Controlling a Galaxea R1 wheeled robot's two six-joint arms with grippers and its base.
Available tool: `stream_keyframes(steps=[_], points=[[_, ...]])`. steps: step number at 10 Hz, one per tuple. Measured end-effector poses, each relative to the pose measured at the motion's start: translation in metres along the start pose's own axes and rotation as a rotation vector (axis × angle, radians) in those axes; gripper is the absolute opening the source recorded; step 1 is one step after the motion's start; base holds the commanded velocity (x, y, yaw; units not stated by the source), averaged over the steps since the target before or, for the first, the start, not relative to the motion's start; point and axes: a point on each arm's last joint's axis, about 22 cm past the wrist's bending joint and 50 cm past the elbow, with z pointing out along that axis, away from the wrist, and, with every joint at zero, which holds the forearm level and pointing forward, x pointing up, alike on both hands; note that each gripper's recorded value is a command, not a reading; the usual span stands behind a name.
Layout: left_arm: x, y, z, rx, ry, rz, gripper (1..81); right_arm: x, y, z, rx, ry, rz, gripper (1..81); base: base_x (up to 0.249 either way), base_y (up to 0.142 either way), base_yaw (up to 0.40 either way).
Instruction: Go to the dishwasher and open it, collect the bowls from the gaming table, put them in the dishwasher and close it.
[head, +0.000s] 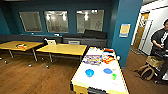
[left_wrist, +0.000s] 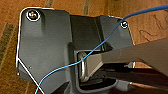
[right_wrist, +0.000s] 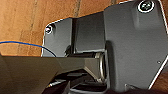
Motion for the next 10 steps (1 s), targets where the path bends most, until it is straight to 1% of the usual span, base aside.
stream_keyframes(steps=[1,4,10], points=[[0.0062,-0.0038,0.0000,0.005,0.010,0.003,81.1,-0.0033,-0.0003,0.0000,0.000,-0.005,0.003,81.1,0.000,0.000,0.000],[-0.0032,-0.0002,-0.0006,0.001,-0.004,-0.001,81.1,0.0036,-0.0019,0.0008,0.002,0.004,-0.001,81.1,0.000,0.000,0.000],[-0.0010,-0.0002,-0.0002,0.001,-0.001,-0.001,81.1,0.0039,-0.0018,0.0008,0.002,0.004,-0.002,81.1,0.000,0.000,0.000]])
